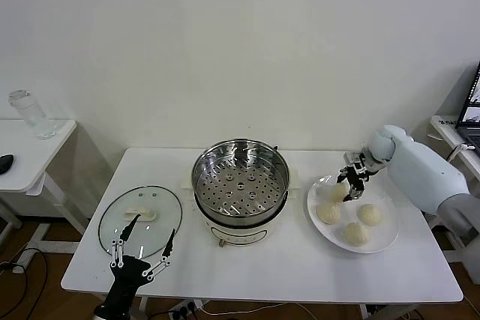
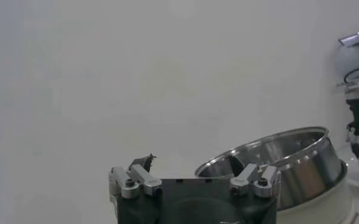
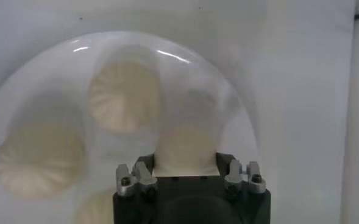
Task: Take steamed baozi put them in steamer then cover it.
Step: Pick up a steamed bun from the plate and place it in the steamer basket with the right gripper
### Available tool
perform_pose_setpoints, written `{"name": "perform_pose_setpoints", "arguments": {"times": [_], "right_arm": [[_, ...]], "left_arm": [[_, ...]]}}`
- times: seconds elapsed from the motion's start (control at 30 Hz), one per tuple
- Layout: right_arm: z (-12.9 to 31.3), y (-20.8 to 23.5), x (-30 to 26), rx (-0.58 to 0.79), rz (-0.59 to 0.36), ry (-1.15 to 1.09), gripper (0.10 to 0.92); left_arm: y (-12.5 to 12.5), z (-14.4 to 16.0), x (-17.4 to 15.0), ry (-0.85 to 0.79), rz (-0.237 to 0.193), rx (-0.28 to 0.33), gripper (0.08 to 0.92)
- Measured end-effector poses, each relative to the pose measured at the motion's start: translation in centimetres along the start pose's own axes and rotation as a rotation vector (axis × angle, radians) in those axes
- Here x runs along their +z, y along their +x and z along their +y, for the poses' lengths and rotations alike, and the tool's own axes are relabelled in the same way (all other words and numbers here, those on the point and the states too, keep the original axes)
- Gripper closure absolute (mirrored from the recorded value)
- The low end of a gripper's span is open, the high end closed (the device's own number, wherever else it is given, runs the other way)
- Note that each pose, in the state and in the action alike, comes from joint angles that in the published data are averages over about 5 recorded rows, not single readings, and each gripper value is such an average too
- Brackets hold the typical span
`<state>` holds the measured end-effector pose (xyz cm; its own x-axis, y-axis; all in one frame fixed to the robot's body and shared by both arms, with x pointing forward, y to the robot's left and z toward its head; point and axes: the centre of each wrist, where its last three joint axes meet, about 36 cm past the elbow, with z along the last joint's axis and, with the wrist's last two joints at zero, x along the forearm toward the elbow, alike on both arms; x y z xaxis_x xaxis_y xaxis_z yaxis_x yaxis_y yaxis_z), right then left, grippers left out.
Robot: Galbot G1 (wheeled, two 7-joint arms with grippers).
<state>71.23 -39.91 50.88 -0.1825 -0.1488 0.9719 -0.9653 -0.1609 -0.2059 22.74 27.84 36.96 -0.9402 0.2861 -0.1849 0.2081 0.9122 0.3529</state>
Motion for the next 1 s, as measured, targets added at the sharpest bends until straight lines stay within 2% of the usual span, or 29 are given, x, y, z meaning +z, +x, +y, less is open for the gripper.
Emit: {"name": "perform_pose_setpoints", "arguments": {"times": [0.27, 0.43, 0.57, 0.77, 1.0], "right_arm": [[-4.2, 8.8, -5.9, 0.097, -0.019, 0.320, 0.333], [-6.3, 14.4, -11.3, 0.156, -0.012, 0.554, 0.335], [-7.1, 17.3, -16.2, 0.179, -0.005, 0.737, 0.335], [-7.3, 18.0, -22.8, 0.163, 0.006, 0.973, 0.335], [-7.1, 15.3, -28.2, 0.113, 0.031, 1.150, 0.335]], "left_arm": [[-0.1, -0.1, -0.3, 0.005, -0.010, 0.004, 0.177], [-0.2, -0.2, -0.5, 0.007, -0.019, 0.006, 0.177], [-0.3, -0.3, -0.6, 0.011, -0.025, 0.009, 0.177], [-0.3, -0.3, -0.8, 0.010, -0.031, 0.009, 0.177], [-0.3, -0.3, -0.9, 0.012, -0.036, 0.006, 0.177]]}}
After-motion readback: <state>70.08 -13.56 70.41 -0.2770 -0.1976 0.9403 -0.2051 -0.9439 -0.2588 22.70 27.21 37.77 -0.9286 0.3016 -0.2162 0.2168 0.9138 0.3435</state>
